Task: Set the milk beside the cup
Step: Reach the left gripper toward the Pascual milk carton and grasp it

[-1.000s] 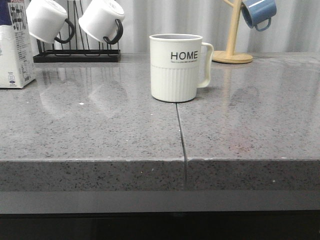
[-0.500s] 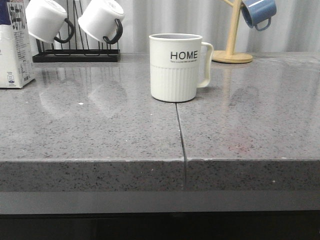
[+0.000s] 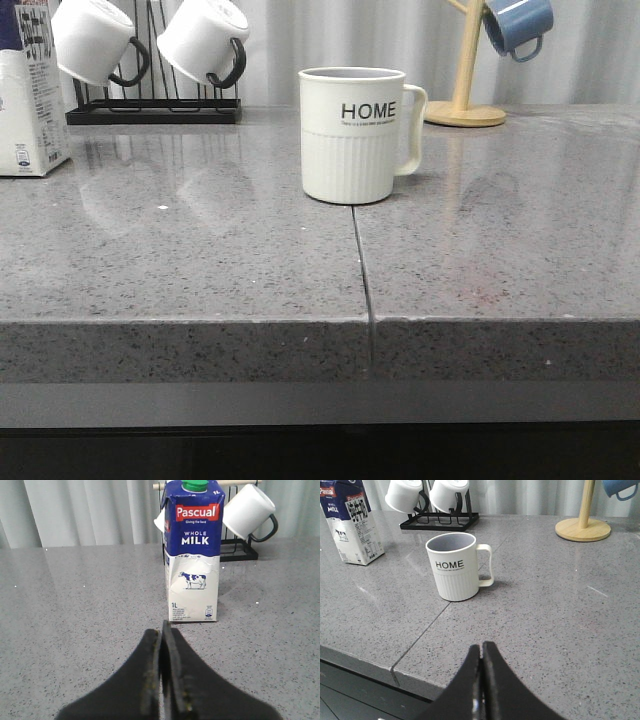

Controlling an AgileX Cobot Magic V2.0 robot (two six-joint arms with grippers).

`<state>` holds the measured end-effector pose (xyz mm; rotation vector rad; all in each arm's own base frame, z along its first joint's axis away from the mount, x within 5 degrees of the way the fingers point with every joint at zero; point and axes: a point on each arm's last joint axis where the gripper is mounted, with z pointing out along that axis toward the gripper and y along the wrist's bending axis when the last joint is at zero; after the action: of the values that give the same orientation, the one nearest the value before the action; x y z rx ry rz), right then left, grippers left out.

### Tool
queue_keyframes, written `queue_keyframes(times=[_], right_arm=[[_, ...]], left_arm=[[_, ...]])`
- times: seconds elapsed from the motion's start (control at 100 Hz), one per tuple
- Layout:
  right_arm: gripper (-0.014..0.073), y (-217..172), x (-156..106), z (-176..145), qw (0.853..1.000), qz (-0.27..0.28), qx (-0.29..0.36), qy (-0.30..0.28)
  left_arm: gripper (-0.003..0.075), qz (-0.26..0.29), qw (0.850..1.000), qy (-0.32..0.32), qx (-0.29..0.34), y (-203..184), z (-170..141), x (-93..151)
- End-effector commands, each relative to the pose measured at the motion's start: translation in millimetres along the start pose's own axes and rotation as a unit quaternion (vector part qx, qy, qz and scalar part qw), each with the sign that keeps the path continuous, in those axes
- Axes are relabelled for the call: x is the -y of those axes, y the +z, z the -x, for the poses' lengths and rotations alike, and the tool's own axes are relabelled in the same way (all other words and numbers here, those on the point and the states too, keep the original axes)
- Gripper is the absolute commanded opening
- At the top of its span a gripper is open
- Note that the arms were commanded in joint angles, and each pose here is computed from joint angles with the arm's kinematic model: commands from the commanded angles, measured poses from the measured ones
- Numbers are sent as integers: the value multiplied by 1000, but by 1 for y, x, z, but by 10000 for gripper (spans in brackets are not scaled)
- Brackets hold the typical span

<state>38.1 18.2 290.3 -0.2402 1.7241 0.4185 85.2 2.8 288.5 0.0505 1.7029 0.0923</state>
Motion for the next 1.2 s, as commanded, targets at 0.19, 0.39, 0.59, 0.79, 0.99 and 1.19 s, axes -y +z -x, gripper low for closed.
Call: queue_keyframes(times=[0.19,0.39,0.59,0.79,0.99,1.19], right_arm=[[-67,-2,-2,13,999,4,40,-2],[-67,-2,-2,13,999,4,40,-2],[-67,-2,-2,13,999,4,40,-2],[-67,-2,-2,13,999,4,40,-2],[-67,-2,-2,13,999,4,40,-2],[-67,-2,-2,13,999,4,40,-2]], left_arm=[[69,-6,1000,-8,-13,49,36,-2],[592,-8,1000,-21,6,80,43,-1],[684,-14,999,-49,-15,107,50,1],[678,-49,998,-44,-16,139,58,18],[678,-48,997,-59,-14,168,56,22],[678,-73,996,-56,-10,189,64,38]])
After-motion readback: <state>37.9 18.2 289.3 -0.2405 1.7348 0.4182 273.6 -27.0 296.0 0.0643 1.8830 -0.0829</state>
